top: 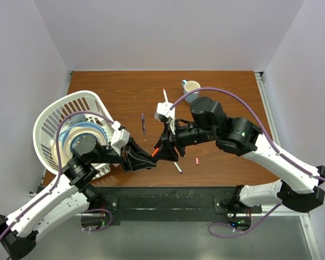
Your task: Insert the pens into the pen caps
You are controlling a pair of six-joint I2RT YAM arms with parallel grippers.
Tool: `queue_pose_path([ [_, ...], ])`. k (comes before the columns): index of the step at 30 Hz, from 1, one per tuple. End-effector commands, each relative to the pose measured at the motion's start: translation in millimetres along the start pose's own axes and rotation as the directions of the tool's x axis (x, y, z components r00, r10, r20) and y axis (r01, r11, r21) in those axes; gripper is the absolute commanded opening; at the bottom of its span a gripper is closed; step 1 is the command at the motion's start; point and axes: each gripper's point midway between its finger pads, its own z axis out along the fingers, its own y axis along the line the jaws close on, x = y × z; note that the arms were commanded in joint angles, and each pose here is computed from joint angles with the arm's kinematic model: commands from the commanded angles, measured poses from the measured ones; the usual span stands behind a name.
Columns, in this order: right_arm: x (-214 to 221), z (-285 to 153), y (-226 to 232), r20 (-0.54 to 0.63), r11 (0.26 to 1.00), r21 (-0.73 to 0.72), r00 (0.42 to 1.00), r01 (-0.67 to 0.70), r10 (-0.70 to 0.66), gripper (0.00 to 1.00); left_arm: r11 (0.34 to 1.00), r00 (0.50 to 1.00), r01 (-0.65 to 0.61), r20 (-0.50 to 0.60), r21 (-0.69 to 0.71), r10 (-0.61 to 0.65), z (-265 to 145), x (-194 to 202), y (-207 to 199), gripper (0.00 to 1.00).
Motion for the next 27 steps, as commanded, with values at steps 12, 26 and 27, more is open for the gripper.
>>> queue_pose_path([
  [12, 42, 29, -4, -0.041, 0.987, -0.04, 0.987, -0.155, 0.153, 0.0, 0.989, 0.989, -0.083, 0.11, -0.12, 0.097, 7, -37, 24, 0.0],
  [26, 124, 54, 2, -0.231, 0.943, -0.124, 0.933, -0.31, 0.276, 0.0, 0.989, 0.986, -0.12, 0.107, -0.086, 0.129, 18, -39, 39, 0.0],
  [27, 129, 55, 2, -0.245, 0.939, -0.121, 0.927, -0.321, 0.285, 0.0, 0.99, 0.988, -0.117, 0.094, -0.076, 0.124, 19, -38, 40, 0.0],
])
